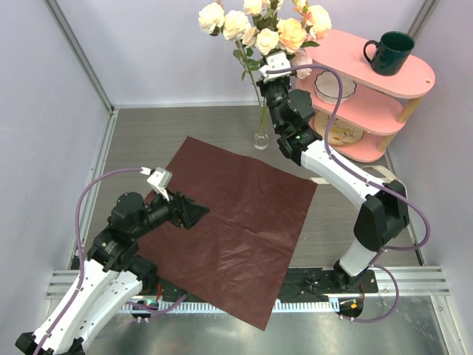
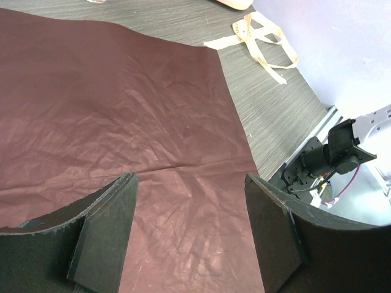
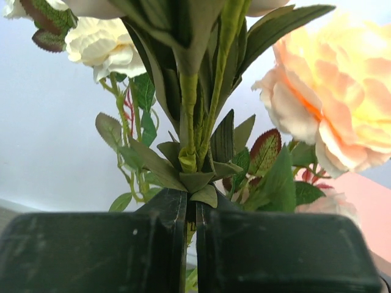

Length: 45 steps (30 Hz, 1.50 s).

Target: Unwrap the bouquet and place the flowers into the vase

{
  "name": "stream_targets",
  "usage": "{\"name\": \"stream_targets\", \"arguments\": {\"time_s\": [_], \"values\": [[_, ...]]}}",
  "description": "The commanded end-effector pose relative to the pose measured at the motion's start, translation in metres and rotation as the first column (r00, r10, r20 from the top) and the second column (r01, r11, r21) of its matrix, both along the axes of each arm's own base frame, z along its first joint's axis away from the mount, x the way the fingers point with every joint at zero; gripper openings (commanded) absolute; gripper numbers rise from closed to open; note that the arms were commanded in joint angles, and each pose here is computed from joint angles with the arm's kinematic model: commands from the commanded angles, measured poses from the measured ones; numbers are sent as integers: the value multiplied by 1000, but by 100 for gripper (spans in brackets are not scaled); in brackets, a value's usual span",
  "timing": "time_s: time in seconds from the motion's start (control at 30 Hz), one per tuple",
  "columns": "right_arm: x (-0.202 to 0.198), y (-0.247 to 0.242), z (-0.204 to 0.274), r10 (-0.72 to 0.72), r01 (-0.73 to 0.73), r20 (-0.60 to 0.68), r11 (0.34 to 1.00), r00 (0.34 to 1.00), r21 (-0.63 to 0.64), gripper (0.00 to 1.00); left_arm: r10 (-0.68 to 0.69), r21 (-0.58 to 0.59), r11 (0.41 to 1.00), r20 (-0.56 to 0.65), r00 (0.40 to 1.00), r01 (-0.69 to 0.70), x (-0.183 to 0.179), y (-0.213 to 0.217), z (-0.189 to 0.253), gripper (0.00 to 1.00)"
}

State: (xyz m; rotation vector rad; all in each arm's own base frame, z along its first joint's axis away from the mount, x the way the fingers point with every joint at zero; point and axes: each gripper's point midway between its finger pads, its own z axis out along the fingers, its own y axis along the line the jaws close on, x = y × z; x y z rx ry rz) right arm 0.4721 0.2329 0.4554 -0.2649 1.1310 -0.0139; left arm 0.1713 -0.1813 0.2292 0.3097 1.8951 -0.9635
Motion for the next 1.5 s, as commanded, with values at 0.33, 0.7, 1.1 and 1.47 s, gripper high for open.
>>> {"name": "stream_targets", "arguments": {"time_s": [0.33,0.7,1.1,1.47], "values": [[0,-10,70,-15,6,174,999,985,51,1,-34,-17,999,55,998,35,-1,-4,16,77],[18,-7,47,-5,0,135,999,991,35,1,-33,-21,999,55,998,34,-3,-4,16,77],[38,-8,-5,20,-25,79,997,997,69,1,-34,-21,999,51,998,35,-2,-4,15,77],[23,-13,7,41,-49,92,995,995,86,1,-39,-19,999,45,998,40,-2,-6,14,77]]}}
